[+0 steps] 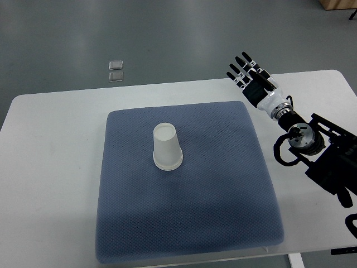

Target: Stack paper cups

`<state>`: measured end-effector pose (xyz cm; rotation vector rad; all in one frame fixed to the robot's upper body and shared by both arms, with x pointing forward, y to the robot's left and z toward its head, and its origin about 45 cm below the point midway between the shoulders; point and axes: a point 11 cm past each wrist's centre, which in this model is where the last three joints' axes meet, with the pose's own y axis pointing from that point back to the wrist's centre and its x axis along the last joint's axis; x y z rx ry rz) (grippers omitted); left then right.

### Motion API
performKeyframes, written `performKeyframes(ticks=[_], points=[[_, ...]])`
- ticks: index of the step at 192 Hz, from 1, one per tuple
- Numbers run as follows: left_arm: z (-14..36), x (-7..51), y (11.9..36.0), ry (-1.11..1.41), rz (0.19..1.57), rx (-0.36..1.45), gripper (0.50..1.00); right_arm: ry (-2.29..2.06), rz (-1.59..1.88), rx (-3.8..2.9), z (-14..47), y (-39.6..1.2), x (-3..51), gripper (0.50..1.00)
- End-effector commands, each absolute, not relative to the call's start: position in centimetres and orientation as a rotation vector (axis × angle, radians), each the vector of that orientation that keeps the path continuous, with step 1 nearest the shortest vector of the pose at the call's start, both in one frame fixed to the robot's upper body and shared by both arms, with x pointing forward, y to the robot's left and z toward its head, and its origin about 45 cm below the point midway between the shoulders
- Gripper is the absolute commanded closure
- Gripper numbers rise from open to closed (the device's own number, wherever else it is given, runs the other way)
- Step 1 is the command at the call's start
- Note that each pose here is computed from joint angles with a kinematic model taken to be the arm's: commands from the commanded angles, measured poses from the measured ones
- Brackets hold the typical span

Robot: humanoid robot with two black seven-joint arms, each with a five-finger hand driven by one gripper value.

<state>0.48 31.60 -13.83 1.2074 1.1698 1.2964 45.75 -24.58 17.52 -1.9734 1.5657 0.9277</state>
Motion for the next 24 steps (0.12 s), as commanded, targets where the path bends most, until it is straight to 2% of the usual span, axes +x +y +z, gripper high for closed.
performKeyframes(ticks=[1,24], points=[[-13.83,0.48,31.59,1.17,1.296,1.207,0.5,1.564,0.938,-1.971,16.98,-24.65,45.47,0.587],[-13.83,0.47,31.59,1.169,1.295,1.208,0.5,1.56,0.947,-1.971,16.72,-24.37,45.32,0.587]])
